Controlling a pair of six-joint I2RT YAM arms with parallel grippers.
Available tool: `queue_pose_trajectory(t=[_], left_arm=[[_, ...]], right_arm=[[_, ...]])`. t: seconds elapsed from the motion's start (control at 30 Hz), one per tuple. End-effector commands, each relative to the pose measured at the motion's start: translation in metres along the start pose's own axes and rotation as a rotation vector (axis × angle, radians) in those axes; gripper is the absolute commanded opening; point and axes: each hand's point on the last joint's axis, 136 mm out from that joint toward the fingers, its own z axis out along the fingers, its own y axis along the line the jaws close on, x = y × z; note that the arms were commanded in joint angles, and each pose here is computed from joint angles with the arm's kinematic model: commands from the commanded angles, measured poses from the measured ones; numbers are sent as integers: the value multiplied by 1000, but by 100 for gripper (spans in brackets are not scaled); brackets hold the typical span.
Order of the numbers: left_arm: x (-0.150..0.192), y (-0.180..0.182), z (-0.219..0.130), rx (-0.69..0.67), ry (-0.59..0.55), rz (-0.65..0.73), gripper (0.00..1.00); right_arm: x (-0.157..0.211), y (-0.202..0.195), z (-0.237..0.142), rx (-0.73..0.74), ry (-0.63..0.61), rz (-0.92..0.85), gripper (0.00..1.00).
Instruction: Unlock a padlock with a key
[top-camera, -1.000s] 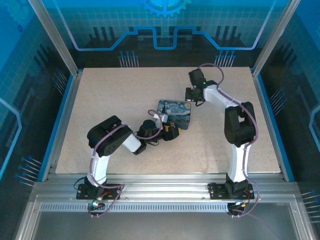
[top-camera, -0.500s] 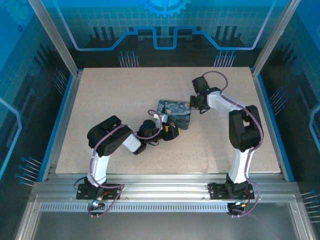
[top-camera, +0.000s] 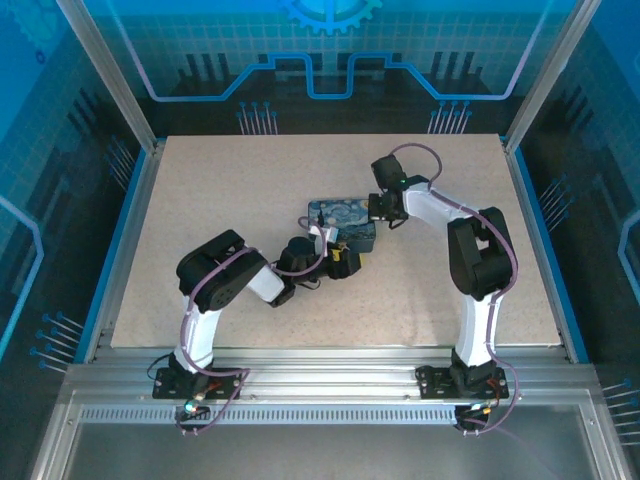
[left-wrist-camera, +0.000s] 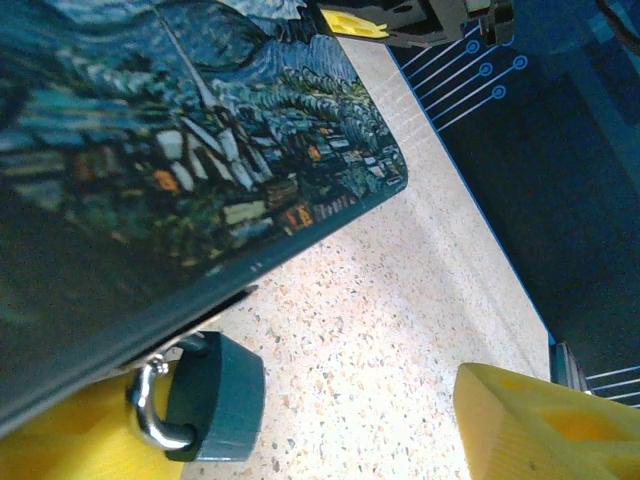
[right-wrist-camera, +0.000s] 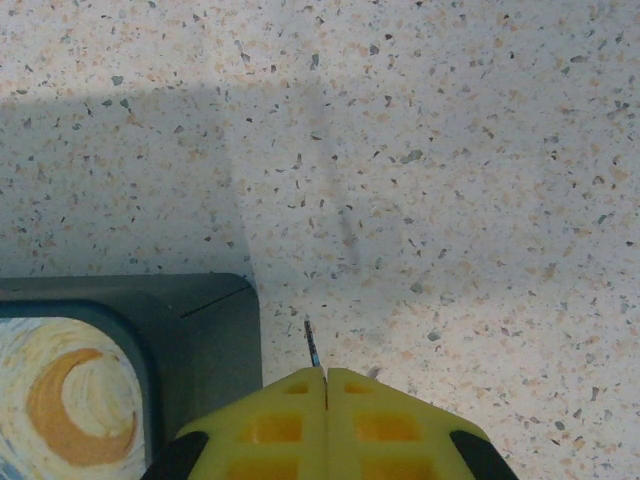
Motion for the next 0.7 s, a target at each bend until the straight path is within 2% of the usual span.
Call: queue_pose_trajectory(t=[0.0,0.27,0.57,0.6,0.67], left_arm=[[-4,5,-3,-4,-21,3,65],[3,22,-22,-43,-9,-33,50],[3,24,-14,-42,9,-51,35],[3,26,-13,-49,13,-55,35],[4,29,-12,-60,20,-60,46]], right_arm=[[-2,11,1,-26,1,5,0],[-3,13,-1,-35,-3,10,0],[-3,18,-4,-41,-8,-1,0],[-3,18,-5,-43,-10,-3,0],[-1,18,-3,-41,-4,-3,0]])
